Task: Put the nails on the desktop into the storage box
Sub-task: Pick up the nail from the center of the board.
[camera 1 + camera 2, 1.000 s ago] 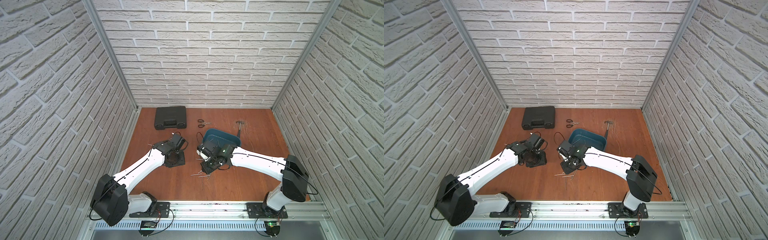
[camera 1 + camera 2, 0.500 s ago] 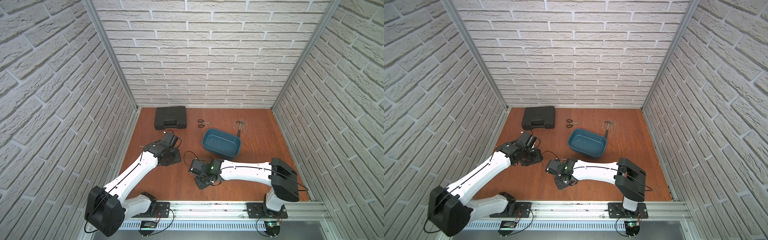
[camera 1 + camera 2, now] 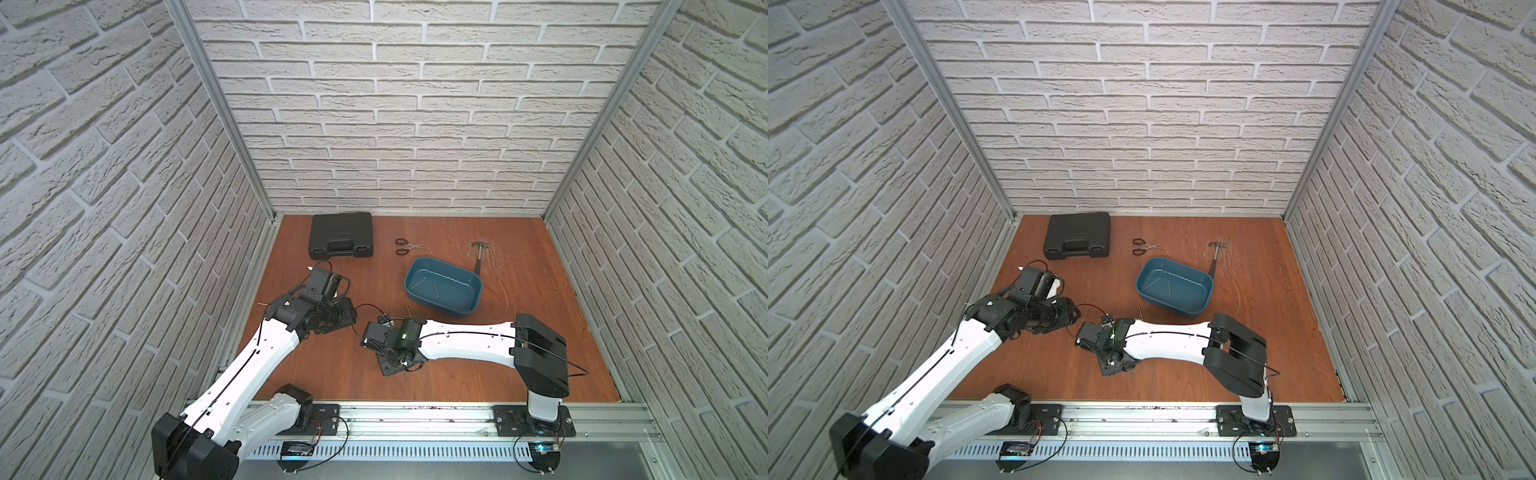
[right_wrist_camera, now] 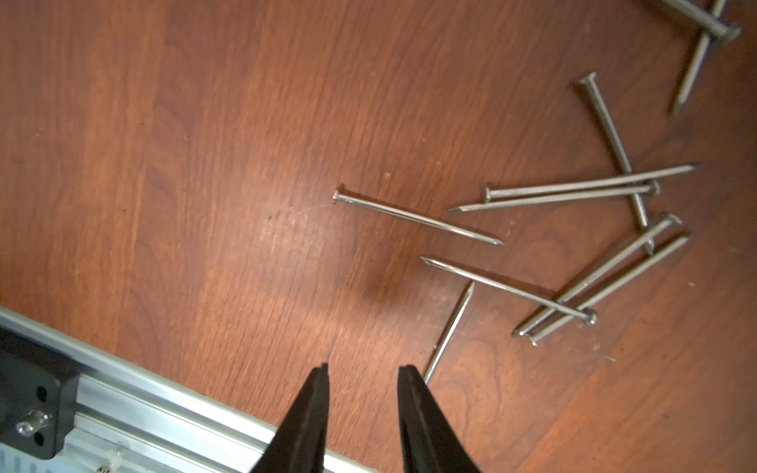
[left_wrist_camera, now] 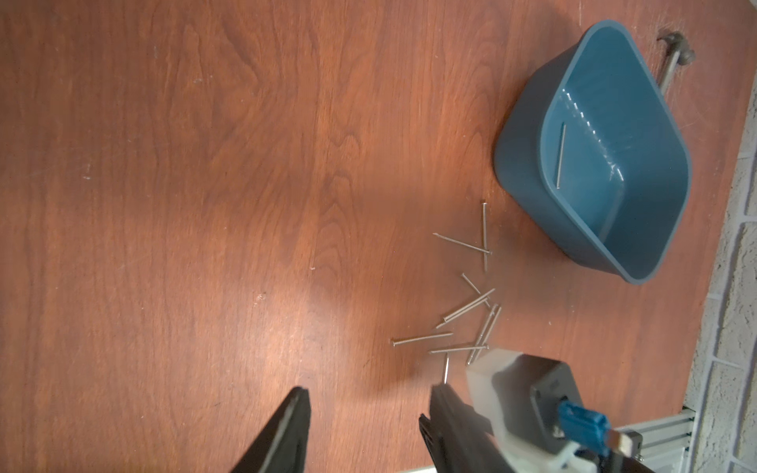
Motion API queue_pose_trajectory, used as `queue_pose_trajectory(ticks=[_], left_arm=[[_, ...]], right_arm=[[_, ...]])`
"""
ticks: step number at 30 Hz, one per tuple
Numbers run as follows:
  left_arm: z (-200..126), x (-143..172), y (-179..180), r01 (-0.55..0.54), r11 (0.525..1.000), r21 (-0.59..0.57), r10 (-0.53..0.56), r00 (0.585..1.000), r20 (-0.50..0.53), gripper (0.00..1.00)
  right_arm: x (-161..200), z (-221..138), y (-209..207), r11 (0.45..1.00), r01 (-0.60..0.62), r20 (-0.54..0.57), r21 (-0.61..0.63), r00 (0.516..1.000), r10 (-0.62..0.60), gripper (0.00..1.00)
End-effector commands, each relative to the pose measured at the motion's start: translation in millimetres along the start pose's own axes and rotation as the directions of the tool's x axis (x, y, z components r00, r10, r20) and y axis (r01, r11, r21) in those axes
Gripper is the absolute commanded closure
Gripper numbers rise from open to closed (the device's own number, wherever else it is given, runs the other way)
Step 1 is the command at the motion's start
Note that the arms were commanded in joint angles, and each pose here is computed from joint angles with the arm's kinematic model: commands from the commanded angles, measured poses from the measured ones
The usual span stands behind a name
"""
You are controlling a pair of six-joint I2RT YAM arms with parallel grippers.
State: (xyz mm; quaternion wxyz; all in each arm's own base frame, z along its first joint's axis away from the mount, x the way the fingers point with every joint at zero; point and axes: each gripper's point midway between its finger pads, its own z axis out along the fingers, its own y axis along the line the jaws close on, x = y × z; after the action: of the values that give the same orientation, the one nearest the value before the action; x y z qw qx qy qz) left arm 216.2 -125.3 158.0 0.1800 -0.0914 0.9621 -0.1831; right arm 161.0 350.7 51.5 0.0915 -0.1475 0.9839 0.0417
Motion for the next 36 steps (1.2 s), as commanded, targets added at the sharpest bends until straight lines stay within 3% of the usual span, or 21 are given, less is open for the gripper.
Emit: queue_pose_trajectory(ticks=[1,12,23,36], left_arm=[[5,6,1,-0.015,1.000,0.012,0.016,0.999,-0.039,0.48],[7,4,-5,-0.012,0.999,0.040,0.013,0.999,-0.035,0.48],[7,5,-6,-0.021,0.999,0.046,0.023,0.999,-0.046,0.48],[8,9,-2,-0.015,0.999,0.041,0.017,0.999,-0.048,0.48]], right_arm=[[7,-3,-9,0.998,-0.041,0.006,0.043,0.999,0.041,0.67],[22,5,-31,0.992,-0.108,0.017,0.067,0.994,0.107,0.67],[24,18,-19,0.994,-0.088,0.009,0.062,0.996,0.088,0.70],[41,37,-25,0.990,-0.121,-0.026,0.067,0.992,0.123,0.77]])
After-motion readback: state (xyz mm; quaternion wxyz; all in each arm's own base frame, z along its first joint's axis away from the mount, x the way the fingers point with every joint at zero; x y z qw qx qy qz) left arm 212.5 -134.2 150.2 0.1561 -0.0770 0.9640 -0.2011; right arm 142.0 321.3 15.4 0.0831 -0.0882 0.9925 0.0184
